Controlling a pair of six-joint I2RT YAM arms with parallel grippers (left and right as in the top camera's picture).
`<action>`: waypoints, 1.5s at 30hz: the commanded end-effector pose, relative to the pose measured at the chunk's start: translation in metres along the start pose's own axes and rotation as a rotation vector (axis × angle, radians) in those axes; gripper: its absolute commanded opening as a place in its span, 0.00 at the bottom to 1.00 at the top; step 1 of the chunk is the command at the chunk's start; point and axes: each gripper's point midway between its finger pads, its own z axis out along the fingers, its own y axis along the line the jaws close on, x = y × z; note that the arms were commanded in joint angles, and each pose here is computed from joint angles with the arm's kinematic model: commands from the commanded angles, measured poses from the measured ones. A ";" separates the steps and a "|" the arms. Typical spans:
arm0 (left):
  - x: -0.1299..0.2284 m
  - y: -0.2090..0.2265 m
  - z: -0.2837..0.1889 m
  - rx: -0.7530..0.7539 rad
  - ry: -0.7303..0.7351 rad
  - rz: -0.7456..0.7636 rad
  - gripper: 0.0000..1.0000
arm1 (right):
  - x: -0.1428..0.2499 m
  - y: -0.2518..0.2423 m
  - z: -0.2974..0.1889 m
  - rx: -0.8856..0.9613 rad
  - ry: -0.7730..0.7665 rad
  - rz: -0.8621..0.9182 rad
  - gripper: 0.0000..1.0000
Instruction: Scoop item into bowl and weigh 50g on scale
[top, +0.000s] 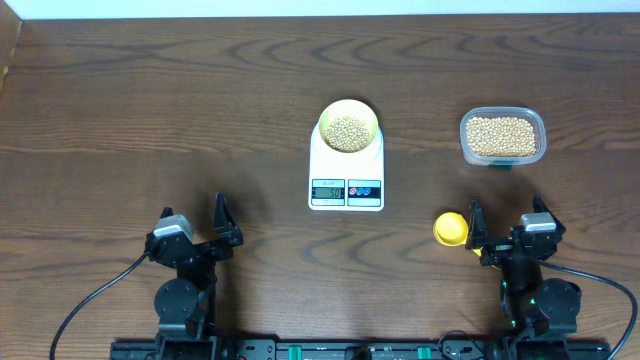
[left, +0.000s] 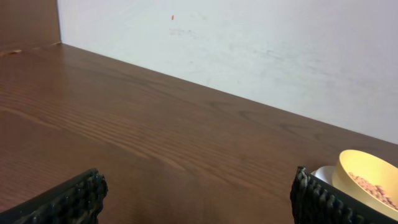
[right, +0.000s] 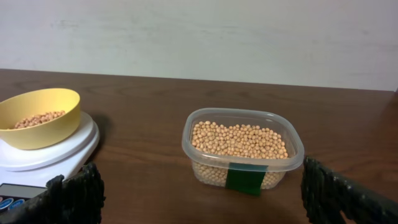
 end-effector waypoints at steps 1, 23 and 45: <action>0.009 0.008 0.001 -0.040 0.017 0.004 0.97 | 0.000 0.001 0.000 -0.001 0.000 -0.009 0.99; 0.018 0.011 0.000 -0.047 0.056 0.044 0.96 | 0.000 0.001 0.000 -0.001 0.000 -0.009 0.99; 0.025 -0.002 0.000 0.029 0.087 0.089 0.97 | 0.000 0.001 0.000 -0.002 0.000 -0.009 0.99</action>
